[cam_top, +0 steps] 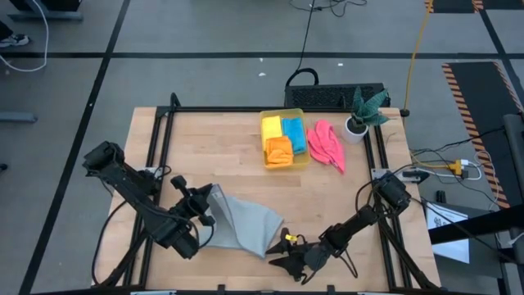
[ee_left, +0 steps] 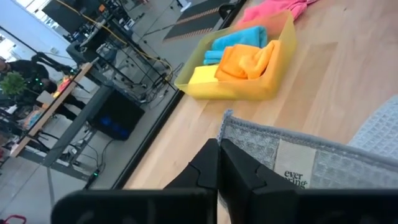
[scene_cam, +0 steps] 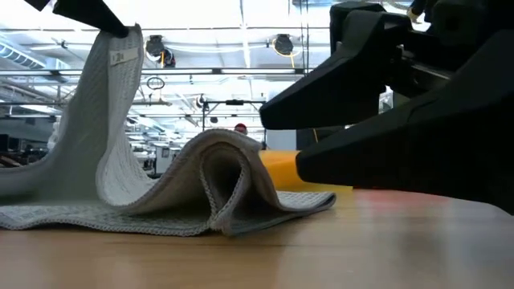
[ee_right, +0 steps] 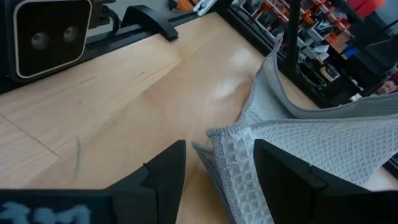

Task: Fold microfiber towels
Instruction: Fold the gray microfiber towel

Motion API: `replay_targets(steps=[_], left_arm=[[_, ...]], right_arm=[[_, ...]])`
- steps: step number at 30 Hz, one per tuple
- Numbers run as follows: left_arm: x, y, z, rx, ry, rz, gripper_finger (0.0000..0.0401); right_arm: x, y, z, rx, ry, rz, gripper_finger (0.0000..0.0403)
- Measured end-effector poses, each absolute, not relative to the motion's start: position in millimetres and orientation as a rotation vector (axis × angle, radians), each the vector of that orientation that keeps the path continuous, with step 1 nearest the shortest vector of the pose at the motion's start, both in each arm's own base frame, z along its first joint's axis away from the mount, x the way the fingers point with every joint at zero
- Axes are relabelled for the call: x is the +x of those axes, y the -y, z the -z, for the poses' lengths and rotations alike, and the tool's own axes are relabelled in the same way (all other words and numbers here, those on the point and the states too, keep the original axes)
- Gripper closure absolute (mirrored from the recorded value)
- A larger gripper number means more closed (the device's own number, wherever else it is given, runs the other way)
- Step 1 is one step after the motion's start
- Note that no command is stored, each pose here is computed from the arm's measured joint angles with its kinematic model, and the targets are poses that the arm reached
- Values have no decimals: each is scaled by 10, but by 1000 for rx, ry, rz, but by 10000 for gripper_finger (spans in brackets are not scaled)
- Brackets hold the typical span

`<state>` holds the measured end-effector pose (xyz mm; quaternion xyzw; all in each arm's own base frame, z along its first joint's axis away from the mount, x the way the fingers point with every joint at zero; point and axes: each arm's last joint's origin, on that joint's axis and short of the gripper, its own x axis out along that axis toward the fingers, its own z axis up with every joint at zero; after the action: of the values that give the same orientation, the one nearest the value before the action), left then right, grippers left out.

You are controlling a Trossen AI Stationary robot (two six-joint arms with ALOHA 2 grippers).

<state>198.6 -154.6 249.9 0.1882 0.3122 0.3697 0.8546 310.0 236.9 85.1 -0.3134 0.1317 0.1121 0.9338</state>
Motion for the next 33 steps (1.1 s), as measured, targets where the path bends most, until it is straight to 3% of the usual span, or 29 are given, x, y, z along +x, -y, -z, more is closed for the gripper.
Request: replay_targets(steps=[12, 16, 24, 33], left_arm=[[1989, 1556, -2489, 374, -674, -773, 387], [1988, 1557, -2488, 378, -682, -770, 396], [1970, 1580, -2481, 370, -700, -758, 393], [1836, 1841, -2601, 343, -640, -644, 396]], right_arm=[[3358, -2467, -863, -693, -306, -146, 230], [3379, -2440, -852, -710, -325, -17, 269], [3319, -2429, -962, -666, -382, -7, 392], [3045, -2540, -1565, -558, -383, -52, 397]])
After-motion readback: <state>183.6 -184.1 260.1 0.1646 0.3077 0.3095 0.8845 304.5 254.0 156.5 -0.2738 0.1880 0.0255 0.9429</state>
